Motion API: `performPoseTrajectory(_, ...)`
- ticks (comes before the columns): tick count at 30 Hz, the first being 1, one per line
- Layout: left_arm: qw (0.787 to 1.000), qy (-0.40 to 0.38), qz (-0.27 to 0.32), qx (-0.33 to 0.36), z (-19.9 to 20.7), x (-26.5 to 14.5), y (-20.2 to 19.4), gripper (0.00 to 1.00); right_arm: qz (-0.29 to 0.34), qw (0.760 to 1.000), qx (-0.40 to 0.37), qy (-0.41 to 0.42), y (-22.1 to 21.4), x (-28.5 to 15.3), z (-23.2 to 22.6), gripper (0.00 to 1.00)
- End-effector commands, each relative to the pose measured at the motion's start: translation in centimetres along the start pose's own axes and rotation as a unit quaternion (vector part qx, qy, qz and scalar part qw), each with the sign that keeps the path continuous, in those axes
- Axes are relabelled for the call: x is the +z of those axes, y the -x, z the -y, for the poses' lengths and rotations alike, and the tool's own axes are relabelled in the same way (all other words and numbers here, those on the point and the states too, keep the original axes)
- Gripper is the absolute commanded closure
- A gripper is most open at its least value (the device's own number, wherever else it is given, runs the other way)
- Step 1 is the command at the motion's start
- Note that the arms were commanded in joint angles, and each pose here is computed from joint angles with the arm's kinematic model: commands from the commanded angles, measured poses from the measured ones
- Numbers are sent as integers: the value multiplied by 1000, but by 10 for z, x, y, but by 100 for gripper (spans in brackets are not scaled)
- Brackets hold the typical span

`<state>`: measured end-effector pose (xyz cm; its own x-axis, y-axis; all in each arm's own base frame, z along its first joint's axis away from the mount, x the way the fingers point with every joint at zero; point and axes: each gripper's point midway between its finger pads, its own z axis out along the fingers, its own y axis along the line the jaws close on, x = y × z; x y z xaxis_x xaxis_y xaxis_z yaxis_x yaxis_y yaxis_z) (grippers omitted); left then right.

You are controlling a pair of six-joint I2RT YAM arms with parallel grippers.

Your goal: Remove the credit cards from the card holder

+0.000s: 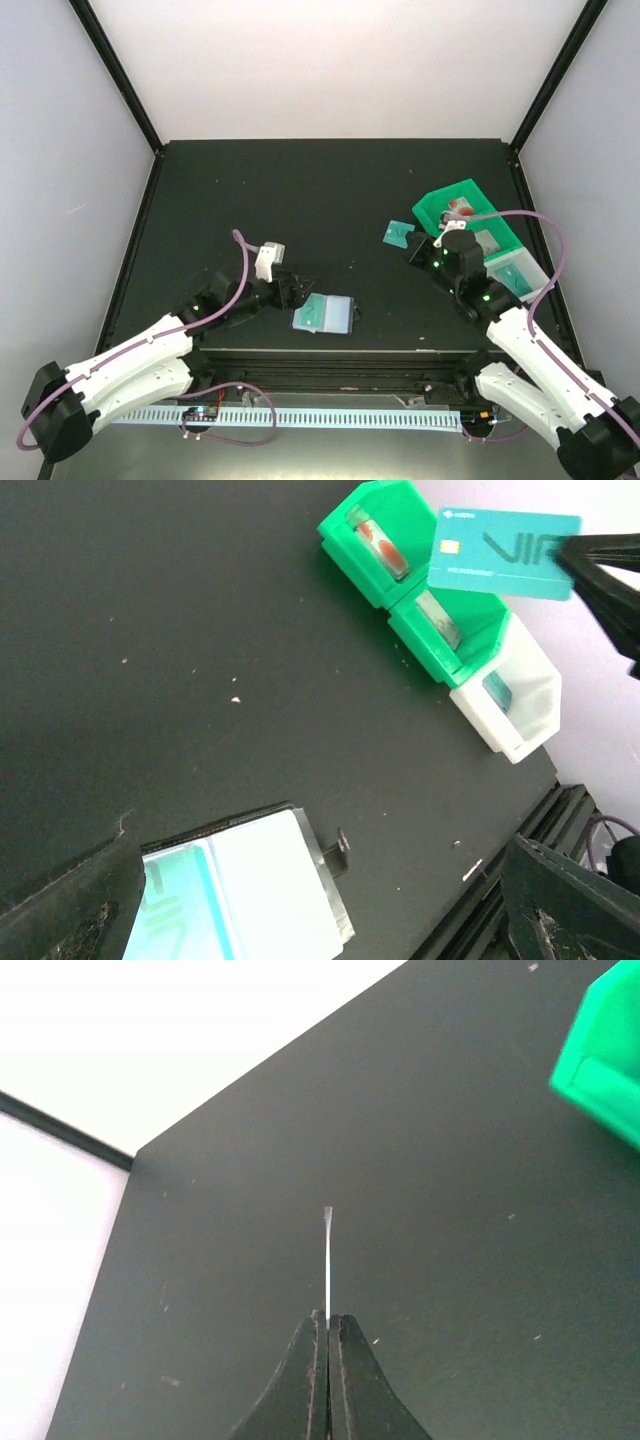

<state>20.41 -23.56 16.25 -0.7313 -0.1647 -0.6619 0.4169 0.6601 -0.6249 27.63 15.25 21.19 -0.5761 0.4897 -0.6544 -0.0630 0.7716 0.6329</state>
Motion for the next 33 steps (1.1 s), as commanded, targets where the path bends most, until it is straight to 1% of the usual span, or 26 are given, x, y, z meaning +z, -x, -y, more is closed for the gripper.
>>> performPoseTrajectory(1, 999, -12, -10, 46, 19, -17, 14, 1, 5, 1000, -13, 7, 15, -1, 12, 99)
performPoseTrajectory(3, 998, -6, -5, 62, 20, -21, 18, 1, 11, 999, 3, -33, 24, -2, 31, 99)
performPoseTrajectory(5, 997, 24, -8, 78, 10, -23, 19, 1, 16, 997, 17, -67, 32, -5, 47, 99)
performPoseTrajectory(8, 992, 63, -31, 101, -3, -24, 14, 1, 31, 993, 28, -115, 45, -14, 68, 99)
performPoseTrajectory(10, 989, 74, -47, 118, -7, -24, 11, 1, 47, 981, 37, -182, 52, -26, 94, 99)
performPoseTrajectory(12, 987, 82, -55, 124, -10, -24, 9, 1, 63, 972, 41, -223, 62, -38, 112, 99)
performPoseTrajectory(16, 986, 82, -58, 135, -12, -25, 7, 1, 76, 965, 51, -244, 75, -50, 132, 99)
performPoseTrajectory(19, 987, 71, -62, 129, -8, -24, 6, 1, 78, 957, 71, -271, 81, -60, 151, 99)
performPoseTrajectory(23, 989, 42, -89, 110, 3, -21, -2, 1, 106, 937, 83, -321, 89, -86, 169, 99)
performPoseTrajectory(26, 987, 54, -104, 112, 1, -22, -3, 1, 126, 925, 73, -350, 94, -105, 177, 99)
performPoseTrajectory(29, 985, 64, -108, 115, -1, -23, -2, 1, 122, 914, 73, -380, 93, -116, 194, 99)
performPoseTrajectory(30, 986, 64, -108, 114, -1, -22, -2, 1, 110, 914, 77, -382, 89, -116, 199, 99)
performPoseTrajectory(32, 986, 58, -106, 113, 0, -20, -3, 1, 97, 911, 94, -389, 84, -120, 209, 99)
performPoseTrajectory(33, 986, 55, -107, 114, -1, -19, -5, 1, 97, 905, 107, -399, 82, -125, 216, 99)
